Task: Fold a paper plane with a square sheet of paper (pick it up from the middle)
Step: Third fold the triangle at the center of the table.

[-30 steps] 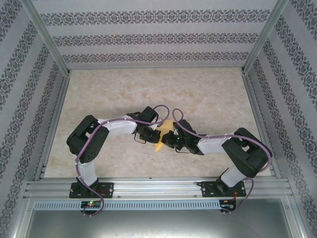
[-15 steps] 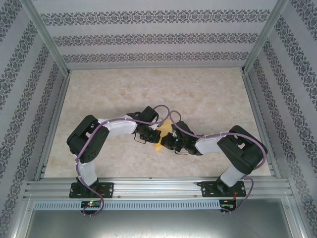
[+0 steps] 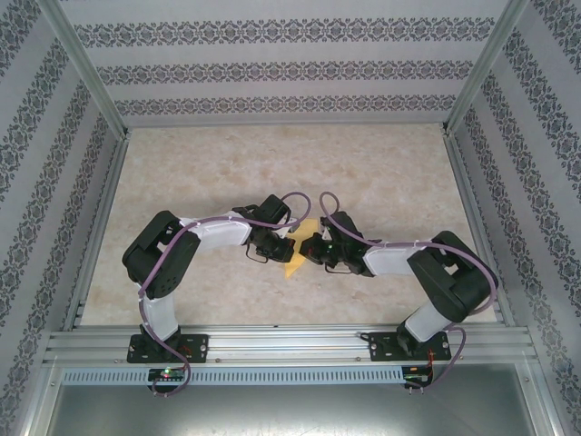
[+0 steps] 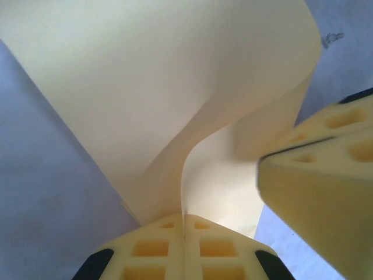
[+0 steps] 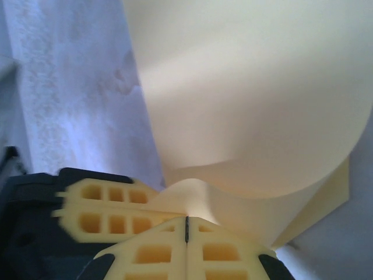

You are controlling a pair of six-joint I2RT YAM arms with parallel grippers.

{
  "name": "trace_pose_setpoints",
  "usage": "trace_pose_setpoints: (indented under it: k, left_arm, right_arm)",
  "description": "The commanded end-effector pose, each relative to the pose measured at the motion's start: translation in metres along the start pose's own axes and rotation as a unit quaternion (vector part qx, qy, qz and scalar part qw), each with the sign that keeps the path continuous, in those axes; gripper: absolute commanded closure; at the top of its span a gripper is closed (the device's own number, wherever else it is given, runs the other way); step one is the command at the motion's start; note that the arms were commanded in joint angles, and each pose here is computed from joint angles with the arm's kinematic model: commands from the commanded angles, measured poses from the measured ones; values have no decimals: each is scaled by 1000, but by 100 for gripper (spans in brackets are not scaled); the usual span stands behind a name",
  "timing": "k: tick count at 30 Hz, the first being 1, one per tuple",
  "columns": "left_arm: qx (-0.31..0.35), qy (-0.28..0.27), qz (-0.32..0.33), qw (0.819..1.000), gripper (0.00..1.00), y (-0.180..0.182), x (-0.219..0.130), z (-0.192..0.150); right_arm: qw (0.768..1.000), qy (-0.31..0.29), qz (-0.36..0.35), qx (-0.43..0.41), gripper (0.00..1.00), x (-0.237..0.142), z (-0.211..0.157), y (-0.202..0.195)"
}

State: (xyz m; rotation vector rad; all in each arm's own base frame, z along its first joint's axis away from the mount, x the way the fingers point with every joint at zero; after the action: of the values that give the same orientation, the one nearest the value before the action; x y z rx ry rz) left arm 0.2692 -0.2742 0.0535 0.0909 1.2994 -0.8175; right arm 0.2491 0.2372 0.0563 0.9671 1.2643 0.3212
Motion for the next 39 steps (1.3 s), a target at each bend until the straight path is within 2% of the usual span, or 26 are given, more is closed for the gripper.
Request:
trace_pose_setpoints:
  k: [1, 5, 10, 15, 21, 28, 31, 35, 39]
  left_arm:
    - [-4, 39, 21, 999, 100, 11, 11, -15]
    - [-4, 41, 22, 999, 100, 11, 12, -16]
    - [-3, 41, 22, 999, 100, 11, 10, -16]
    - [-3, 42, 22, 999, 100, 11, 10, -16]
    - [-3, 42, 19, 999, 100, 10, 11, -15]
    - [-3, 43, 21, 999, 100, 11, 11, -16]
    - [-4, 44, 20, 999, 100, 11, 11, -16]
    - [-3, 45, 20, 999, 100, 11, 11, -16]
    - [-2, 45, 18, 999, 100, 10, 11, -16]
  right_arm:
    - [1000, 7, -26, -2, 100, 8, 1, -14]
    - [999, 13, -45, 8, 100, 13, -1, -26]
    - [1000, 10, 1, -8, 100, -3, 5, 7]
    - [1000, -5, 8, -22, 100, -20, 20, 13]
    - [1000, 11, 3, -8, 100, -9, 25, 4]
    - [998, 8, -55, 26, 100, 4, 25, -36]
    - [999, 13, -28, 14, 100, -1, 26, -20]
    - [1000, -10, 3, -1, 100, -22, 36, 5]
    - [1000, -9, 11, -7, 100, -24, 43, 9]
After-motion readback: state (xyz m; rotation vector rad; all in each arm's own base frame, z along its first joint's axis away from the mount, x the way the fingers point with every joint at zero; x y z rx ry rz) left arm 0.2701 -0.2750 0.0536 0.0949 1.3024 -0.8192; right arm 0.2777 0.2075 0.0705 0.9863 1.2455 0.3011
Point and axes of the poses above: each hand's point on the last joint's axis, 136 mm out from that joint toward the fingers, its own x axis out along the fingers, its own y axis along the line the jaws close on, z = x × y, the point moved 4 cm from there along -x, back along the fingers, and after that the axes turned 11 degrees about x, right-handed, at the moved point
